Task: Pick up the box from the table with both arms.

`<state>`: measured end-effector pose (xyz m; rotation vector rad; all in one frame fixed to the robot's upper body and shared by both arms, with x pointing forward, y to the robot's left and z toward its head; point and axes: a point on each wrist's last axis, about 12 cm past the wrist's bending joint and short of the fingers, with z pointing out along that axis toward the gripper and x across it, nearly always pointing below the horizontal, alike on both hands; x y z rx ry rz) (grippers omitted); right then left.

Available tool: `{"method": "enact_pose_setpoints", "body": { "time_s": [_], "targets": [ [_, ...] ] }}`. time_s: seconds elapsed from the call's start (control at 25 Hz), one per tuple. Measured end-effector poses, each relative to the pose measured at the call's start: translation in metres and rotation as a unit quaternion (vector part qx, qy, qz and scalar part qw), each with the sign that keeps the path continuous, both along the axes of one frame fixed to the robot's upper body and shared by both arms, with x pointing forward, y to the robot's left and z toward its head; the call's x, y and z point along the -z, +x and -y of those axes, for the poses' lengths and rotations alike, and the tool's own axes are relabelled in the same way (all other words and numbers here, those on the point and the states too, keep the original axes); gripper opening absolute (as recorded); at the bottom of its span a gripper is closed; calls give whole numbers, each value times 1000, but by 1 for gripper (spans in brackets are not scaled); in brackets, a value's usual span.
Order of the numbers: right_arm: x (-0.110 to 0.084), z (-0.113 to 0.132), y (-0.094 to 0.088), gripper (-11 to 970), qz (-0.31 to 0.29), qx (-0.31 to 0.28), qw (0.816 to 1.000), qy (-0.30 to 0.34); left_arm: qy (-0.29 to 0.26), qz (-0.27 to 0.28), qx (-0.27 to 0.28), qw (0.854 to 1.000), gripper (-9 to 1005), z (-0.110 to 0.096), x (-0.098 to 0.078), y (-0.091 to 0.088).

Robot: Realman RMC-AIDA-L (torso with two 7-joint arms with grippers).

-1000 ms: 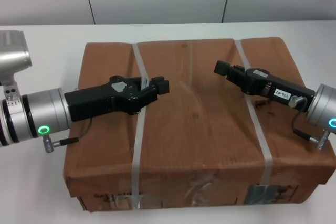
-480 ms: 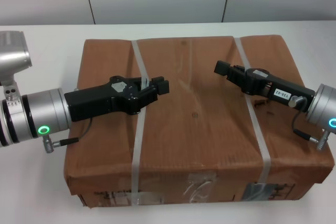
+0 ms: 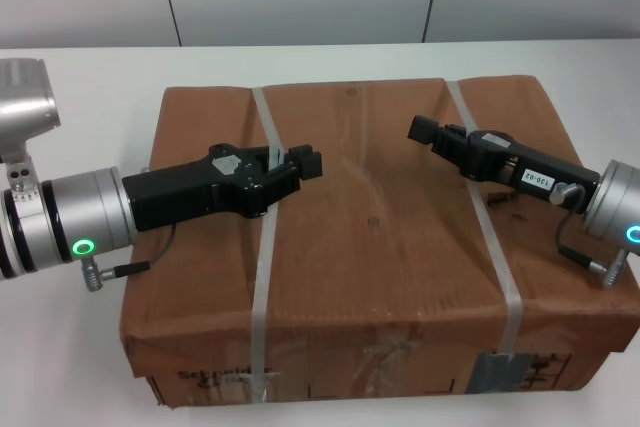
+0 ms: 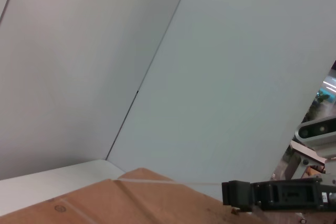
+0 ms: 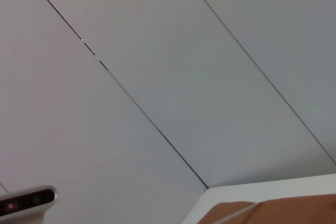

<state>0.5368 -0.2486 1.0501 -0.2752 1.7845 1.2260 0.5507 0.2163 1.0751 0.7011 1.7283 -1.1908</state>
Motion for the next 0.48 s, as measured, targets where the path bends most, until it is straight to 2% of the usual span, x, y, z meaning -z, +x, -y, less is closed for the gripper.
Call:
{"method": "enact_pose_setpoints", "body": {
  "time_s": [0.48],
  "targets": [
    [0, 0, 0, 28, 0, 0, 1000, 0, -1, 0, 0, 1000, 154, 0, 0, 0]
  ]
}}
